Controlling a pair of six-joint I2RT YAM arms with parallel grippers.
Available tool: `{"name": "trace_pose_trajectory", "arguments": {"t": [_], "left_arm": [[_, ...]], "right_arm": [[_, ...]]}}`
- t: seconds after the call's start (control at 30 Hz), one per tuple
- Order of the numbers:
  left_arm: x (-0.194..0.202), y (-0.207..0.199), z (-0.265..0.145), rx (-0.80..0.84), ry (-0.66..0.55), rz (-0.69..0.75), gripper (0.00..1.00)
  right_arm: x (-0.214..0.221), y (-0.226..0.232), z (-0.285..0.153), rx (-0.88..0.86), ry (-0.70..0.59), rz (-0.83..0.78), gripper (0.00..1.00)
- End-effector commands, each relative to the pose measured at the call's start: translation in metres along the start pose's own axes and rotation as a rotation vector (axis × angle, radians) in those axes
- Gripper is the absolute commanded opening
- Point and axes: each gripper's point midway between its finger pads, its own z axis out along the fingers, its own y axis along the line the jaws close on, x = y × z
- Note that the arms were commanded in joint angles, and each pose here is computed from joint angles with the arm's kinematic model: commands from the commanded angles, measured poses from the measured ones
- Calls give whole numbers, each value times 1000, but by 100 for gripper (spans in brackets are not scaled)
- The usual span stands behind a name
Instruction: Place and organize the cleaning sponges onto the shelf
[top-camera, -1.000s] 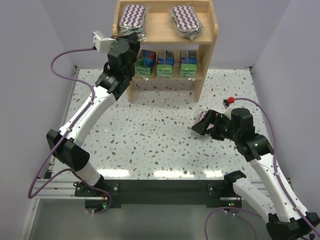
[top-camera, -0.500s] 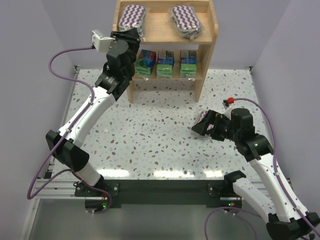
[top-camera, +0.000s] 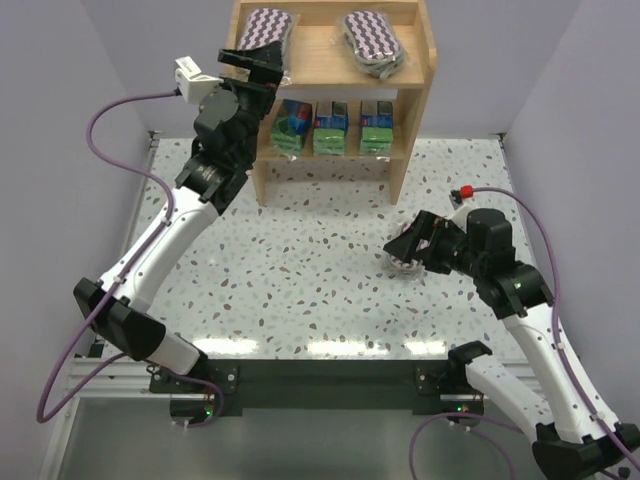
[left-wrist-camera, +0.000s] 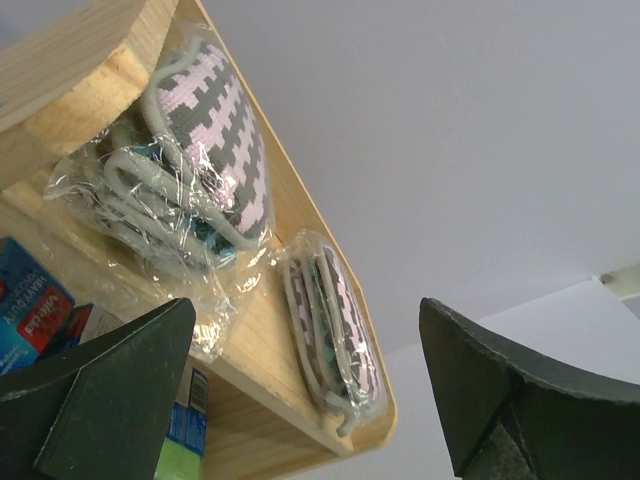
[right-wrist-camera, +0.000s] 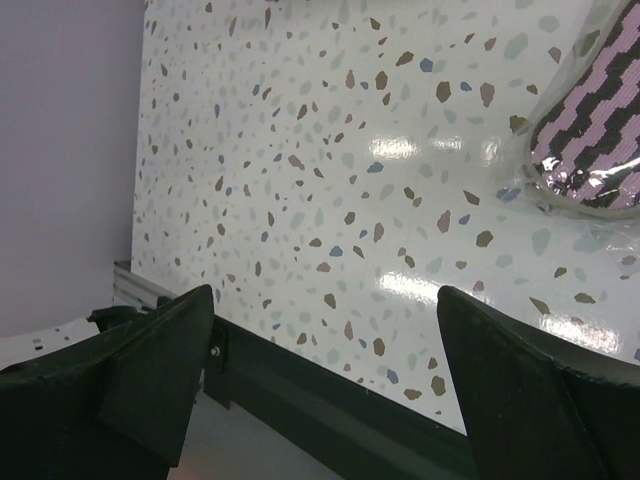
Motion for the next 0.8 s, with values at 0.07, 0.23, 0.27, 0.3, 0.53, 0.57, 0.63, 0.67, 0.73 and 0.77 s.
{"name": "trace_pose_trajectory", "arguments": {"t": [0.07,0.23,0.27,0.3,0.53,0.57,0.63,0.67,0.73,0.77], "left_arm": [[-18,-37,-47,150,81,13,100],[-27,-41,-102,248,195,89,100],[-23,-34,-110,233,233,114,100],[-24,-35,-119,260,251,136,100],[-29,8,-193,300,387,332,99],[-28,20,-199,268,407,346,100],[-31,33,-213,255,421,354,100],[-29,40,-218,246,439,360,100],[-28,50,-229,242,463,367,100],[-25,56,-233,230,483,377,100]], "right_arm": [[-33,25,-12,-34,-87,-35,97],[-98,88,-33,-158,-216,-34,98],[-108,97,-35,-173,-230,-26,98],[-118,102,-23,-168,-217,11,98],[-213,166,-28,-285,-415,175,96],[-225,164,-26,-264,-453,209,95],[-244,172,-16,-284,-473,278,94],[-251,174,-12,-289,-486,299,92],[-270,177,-13,-290,-541,366,90],[-276,173,-1,-270,-549,389,89]]}}
